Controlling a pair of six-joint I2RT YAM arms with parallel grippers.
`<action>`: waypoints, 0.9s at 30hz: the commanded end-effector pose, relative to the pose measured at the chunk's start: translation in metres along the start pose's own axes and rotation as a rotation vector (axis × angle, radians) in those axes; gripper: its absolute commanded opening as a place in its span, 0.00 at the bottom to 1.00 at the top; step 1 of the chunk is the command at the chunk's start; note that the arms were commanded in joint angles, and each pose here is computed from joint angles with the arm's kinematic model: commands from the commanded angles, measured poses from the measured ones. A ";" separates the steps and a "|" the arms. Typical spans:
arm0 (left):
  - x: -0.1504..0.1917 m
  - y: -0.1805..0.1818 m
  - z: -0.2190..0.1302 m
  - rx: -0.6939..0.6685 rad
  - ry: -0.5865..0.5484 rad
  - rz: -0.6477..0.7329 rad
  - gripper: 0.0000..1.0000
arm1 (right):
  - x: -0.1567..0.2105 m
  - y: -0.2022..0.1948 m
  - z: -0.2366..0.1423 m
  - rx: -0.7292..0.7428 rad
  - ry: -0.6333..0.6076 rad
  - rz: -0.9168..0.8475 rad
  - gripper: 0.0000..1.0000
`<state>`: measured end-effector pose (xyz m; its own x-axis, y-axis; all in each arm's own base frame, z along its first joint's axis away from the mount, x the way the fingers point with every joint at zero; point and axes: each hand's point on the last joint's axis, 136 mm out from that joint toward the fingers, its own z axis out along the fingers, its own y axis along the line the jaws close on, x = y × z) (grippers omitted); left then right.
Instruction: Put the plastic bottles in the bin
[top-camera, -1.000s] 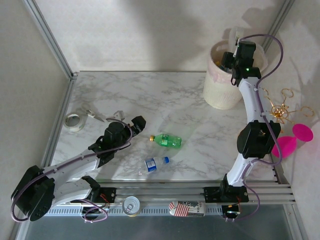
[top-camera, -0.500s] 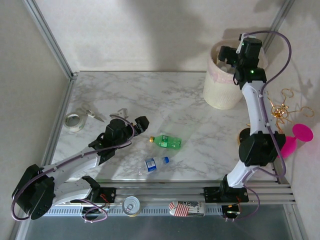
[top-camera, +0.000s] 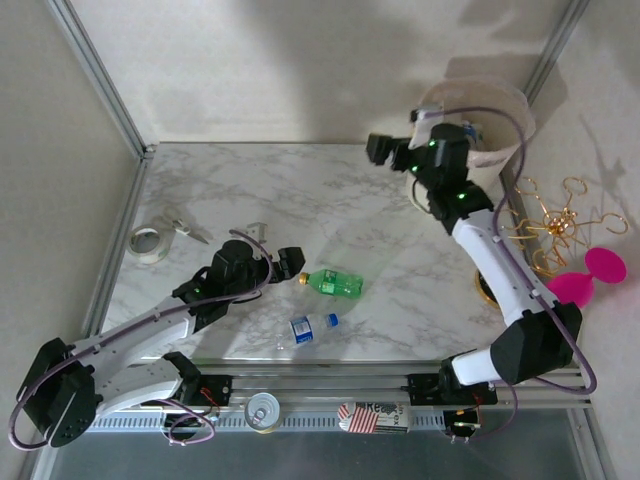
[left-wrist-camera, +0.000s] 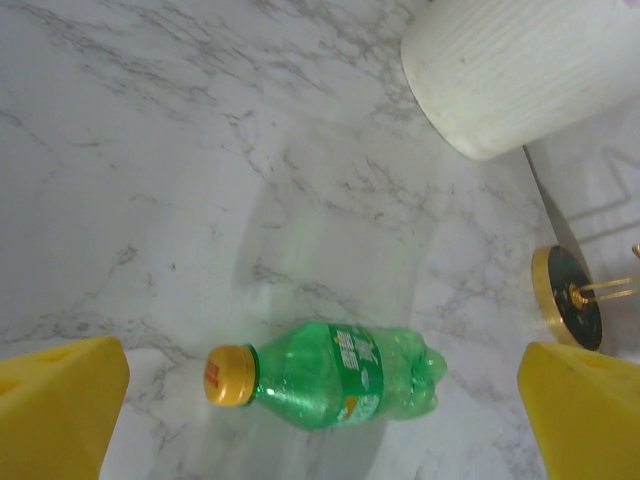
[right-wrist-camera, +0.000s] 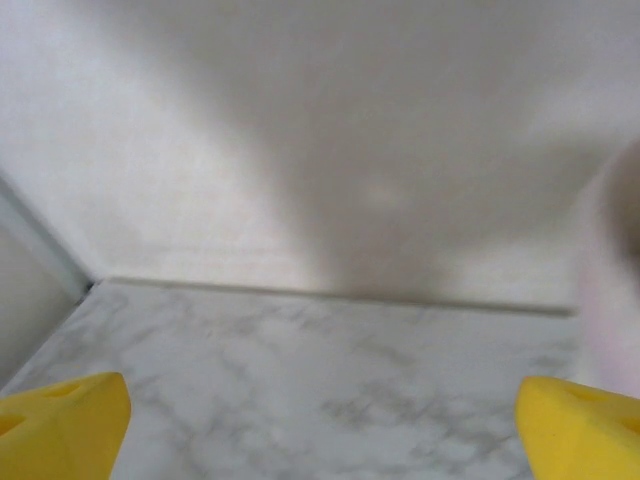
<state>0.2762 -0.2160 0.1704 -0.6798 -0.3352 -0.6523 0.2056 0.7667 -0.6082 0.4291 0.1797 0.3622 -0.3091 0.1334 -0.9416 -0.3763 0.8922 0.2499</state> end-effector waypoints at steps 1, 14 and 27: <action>0.032 0.005 -0.008 -0.015 0.103 0.065 1.00 | 0.015 0.037 0.001 -0.120 -0.021 0.042 0.99; 0.130 0.023 -0.018 -0.081 0.299 0.155 1.00 | 0.088 0.059 0.012 -0.172 0.083 0.061 0.99; 0.200 0.031 -0.013 -0.188 0.500 0.440 0.99 | 0.112 0.055 0.011 -0.176 0.121 0.052 0.99</action>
<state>0.1341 -0.2523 0.0268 -0.8393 0.2385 -0.4885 0.4165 0.8597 -0.2958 0.3867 0.2459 0.2557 -0.4657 0.0973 -0.8796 -0.4758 0.8106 0.3415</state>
